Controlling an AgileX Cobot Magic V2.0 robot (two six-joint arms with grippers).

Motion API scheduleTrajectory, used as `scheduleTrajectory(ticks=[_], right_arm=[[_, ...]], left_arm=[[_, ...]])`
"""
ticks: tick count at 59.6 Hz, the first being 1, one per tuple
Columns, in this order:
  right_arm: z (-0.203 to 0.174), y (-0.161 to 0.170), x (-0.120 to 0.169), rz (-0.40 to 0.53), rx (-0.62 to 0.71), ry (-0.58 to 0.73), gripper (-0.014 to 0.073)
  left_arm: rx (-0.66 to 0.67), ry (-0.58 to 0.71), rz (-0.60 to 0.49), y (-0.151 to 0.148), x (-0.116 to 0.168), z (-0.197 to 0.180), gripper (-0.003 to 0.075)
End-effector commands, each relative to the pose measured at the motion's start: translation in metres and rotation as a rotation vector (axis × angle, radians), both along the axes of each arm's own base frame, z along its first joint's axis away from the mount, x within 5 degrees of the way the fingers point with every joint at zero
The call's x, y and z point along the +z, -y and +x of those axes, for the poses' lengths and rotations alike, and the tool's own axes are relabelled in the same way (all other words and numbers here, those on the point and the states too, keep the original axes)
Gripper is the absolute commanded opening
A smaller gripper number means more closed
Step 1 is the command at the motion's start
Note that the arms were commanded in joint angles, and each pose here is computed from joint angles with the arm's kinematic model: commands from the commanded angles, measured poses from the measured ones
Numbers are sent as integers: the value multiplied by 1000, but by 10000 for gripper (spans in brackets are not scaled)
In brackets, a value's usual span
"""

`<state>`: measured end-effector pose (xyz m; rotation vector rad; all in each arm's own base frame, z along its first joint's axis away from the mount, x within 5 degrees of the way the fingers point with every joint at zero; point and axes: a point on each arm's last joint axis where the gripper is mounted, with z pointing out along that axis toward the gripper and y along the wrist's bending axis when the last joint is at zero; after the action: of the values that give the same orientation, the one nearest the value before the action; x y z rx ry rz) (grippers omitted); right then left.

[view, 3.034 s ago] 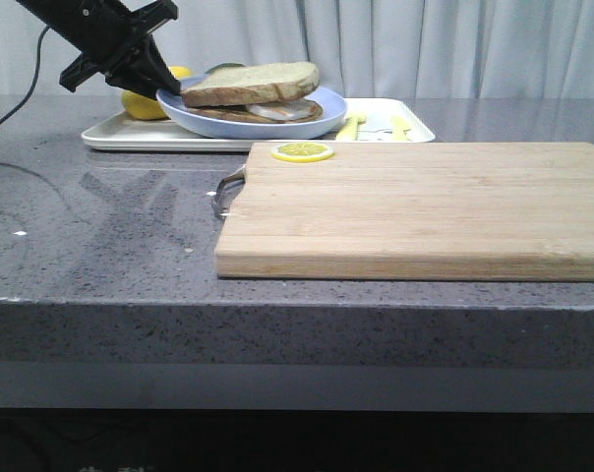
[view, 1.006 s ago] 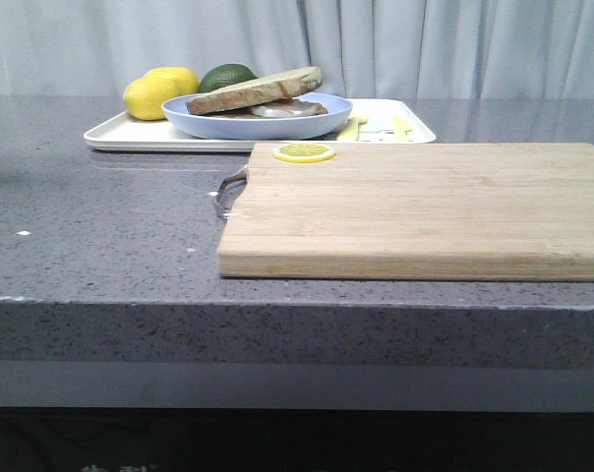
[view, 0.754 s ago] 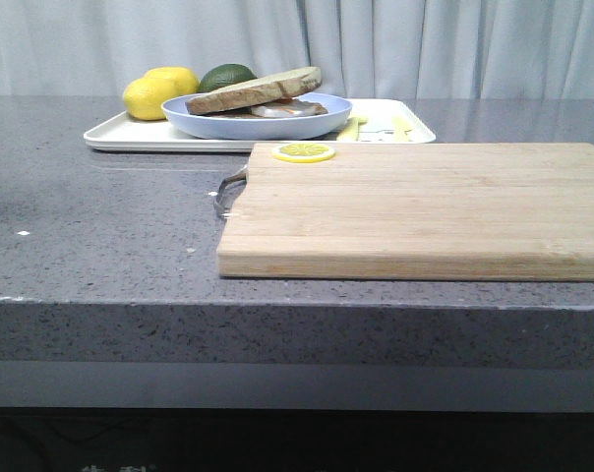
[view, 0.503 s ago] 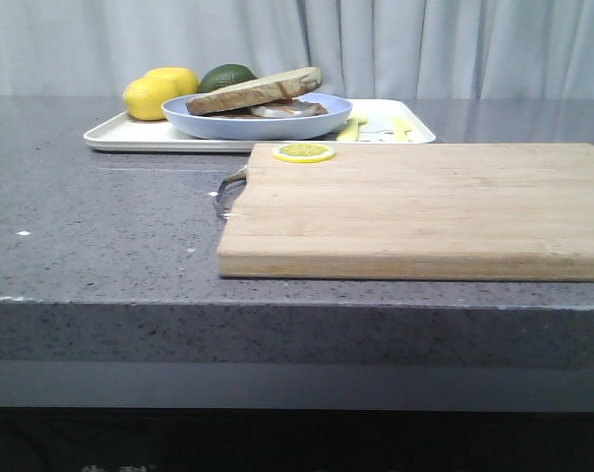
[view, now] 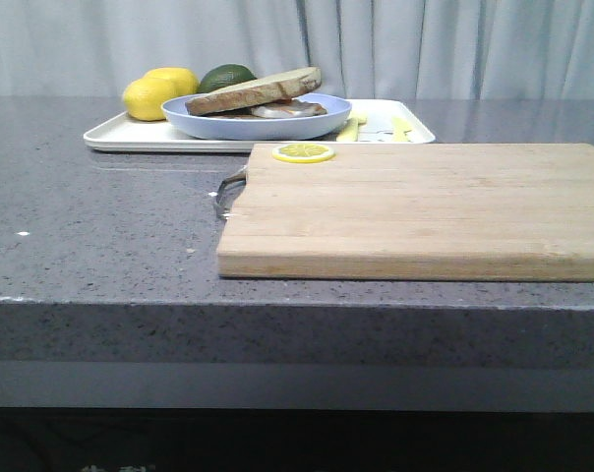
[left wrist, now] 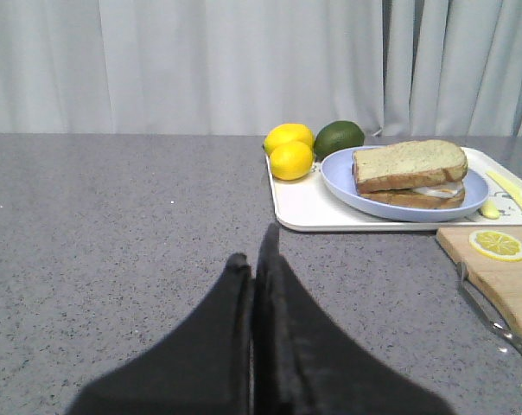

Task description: Place bread and move sandwich to tray

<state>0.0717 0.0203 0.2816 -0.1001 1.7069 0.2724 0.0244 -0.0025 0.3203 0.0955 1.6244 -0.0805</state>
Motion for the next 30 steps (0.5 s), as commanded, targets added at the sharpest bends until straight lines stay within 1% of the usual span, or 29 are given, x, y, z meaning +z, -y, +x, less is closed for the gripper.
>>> scheduleTrajectory(ticks=[1,30], right_arm=[[1,2,14,17,-29,76,-67],[1,2,14,17,-29,75,-67]], left_arm=[[-1,102,-28,0,13,-5,-19],[-1,63,-23,0,0,2,-19]])
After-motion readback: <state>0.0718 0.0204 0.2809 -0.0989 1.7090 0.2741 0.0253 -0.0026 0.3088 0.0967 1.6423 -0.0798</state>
